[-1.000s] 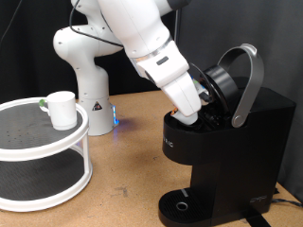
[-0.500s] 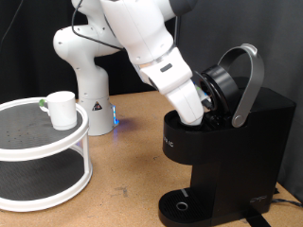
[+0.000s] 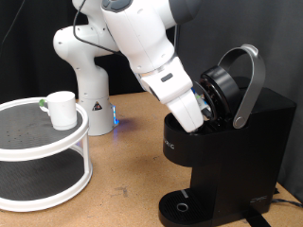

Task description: Make a cup of coffee with the keurig machine

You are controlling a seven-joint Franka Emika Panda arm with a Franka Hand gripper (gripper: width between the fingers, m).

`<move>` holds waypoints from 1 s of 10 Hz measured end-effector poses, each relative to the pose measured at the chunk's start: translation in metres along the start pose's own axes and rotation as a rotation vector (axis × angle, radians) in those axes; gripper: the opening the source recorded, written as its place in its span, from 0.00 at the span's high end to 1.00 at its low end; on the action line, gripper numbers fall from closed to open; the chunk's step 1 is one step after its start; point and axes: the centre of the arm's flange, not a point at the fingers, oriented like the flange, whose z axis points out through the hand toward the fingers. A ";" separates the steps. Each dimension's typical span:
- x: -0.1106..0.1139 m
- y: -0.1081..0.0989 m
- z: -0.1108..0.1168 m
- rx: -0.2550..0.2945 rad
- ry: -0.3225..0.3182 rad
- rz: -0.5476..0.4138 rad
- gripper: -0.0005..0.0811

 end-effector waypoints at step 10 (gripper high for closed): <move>-0.001 -0.020 -0.051 0.179 0.057 -0.086 0.01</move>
